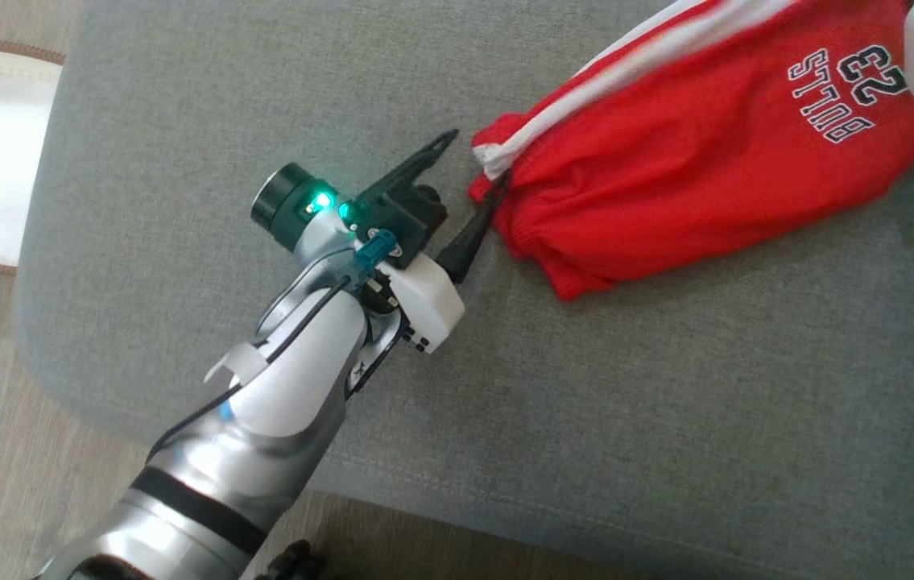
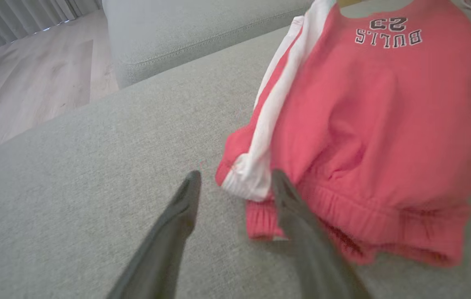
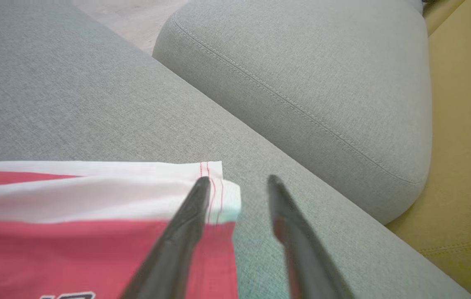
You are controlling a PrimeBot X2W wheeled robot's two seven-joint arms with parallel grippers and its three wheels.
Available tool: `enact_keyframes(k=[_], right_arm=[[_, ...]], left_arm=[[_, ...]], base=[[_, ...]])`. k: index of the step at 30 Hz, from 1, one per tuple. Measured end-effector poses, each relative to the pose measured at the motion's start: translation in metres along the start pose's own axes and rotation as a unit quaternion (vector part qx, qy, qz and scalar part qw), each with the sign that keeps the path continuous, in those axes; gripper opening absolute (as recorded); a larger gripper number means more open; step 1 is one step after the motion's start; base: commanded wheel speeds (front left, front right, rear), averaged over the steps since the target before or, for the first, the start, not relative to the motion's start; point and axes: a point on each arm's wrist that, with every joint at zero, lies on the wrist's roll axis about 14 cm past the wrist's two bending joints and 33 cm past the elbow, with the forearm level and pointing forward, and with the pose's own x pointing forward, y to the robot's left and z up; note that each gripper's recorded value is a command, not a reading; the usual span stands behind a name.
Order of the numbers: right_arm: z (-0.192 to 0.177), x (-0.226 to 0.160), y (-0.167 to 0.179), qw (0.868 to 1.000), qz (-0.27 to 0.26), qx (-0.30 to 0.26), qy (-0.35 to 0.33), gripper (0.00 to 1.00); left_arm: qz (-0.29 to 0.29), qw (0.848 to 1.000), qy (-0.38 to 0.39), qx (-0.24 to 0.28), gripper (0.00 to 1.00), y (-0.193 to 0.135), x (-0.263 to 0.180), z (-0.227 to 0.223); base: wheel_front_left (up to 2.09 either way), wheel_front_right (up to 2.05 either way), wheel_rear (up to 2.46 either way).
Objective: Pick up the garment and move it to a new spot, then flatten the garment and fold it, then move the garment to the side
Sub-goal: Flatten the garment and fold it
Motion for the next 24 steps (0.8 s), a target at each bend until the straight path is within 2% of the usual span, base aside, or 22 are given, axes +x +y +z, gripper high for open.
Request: enact_keyframes(k=[6, 10, 17, 24], right_arm=[[0.008, -0.01, -0.003, 0.999, -0.006, 0.015, -0.029, 1.0], [0.03, -0.028, -0.013, 0.996, -0.02, 0.036, -0.085, 1.0], [0.075, -0.075, -0.028, 0.977, -0.045, 0.062, -0.197, 1.0], [0.079, -0.125, -0.024, 0.961, -0.06, 0.09, -0.254, 1.0]], left_arm=[[0.011, 1.0, -0.006, -0.004, 1.0, 0.002, 0.0, 0.003], [0.03, 0.999, -0.025, -0.011, 1.0, 0.009, 0.001, 0.018], [0.071, 0.994, -0.075, -0.037, 1.0, 0.024, -0.003, 0.054], [0.127, 0.977, -0.153, -0.071, 1.0, 0.037, -0.022, 0.103]], base=[[0.0, 0.0, 0.0], [0.0, 0.0, 0.0], [0.0, 0.0, 0.0], [0.0, 0.0, 0.0]])
